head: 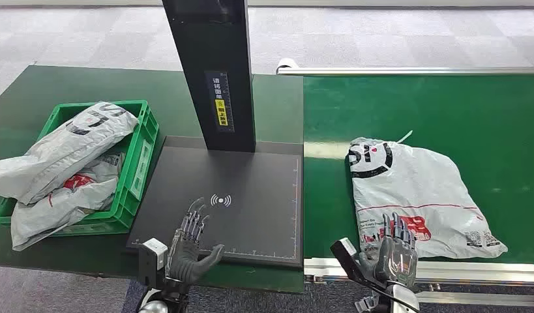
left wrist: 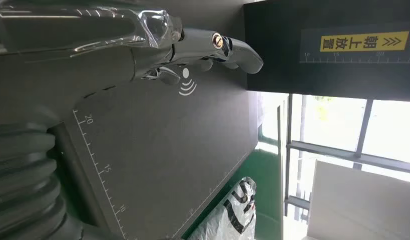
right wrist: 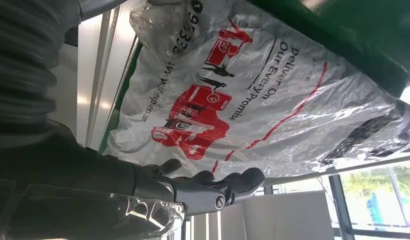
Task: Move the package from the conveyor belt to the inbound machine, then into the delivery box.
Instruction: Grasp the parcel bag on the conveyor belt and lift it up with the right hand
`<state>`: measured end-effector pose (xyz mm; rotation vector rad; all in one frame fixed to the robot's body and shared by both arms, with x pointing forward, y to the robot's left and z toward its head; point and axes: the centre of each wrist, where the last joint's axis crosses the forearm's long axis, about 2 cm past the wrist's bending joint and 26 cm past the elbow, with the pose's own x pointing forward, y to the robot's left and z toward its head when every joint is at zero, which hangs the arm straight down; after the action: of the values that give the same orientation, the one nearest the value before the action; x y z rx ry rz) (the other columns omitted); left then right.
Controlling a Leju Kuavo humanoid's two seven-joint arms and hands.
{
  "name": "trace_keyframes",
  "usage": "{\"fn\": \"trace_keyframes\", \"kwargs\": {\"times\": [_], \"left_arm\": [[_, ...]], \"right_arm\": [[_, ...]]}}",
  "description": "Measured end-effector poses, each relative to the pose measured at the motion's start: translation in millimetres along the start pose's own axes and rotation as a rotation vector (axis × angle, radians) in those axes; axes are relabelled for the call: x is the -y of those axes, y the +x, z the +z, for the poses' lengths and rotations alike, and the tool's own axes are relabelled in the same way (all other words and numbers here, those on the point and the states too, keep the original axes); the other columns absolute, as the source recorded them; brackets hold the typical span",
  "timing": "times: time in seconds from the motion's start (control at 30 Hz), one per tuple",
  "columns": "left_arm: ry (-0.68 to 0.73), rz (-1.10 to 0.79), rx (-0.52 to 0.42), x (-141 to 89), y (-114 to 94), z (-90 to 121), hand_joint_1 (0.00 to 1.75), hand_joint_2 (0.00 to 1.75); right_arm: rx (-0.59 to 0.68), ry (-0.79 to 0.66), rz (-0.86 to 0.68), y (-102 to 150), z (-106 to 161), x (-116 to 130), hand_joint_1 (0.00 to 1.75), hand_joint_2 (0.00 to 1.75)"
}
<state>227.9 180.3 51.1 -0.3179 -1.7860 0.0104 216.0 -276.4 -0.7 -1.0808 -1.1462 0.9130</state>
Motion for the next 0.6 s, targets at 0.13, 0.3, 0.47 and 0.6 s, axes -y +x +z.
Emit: {"fn": "trace_keyframes", "kwargs": {"times": [0.13, 0.3, 0.47, 0.6], "left_arm": [[0.000, -0.001, 0.000, 0, 0, 0, 0.00, 1.75], [-0.001, -0.002, 0.002, 0, 0, 0, 0.00, 1.75], [-0.002, -0.004, 0.005, -1, 1, -1, 0.00, 1.75], [0.001, -0.005, 0.007, -2, 2, -1, 0.00, 1.75]], "right_arm": [[-0.010, -0.004, -0.014, -4, 0, 1, 0.00, 1.75], [-0.025, -0.009, -0.035, -10, 0, 1, 0.00, 1.75], [-0.036, -0.013, -0.049, -12, 0, 2, 0.00, 1.75], [-0.043, -0.014, -0.052, -13, 0, 2, 0.00, 1.75]]}}
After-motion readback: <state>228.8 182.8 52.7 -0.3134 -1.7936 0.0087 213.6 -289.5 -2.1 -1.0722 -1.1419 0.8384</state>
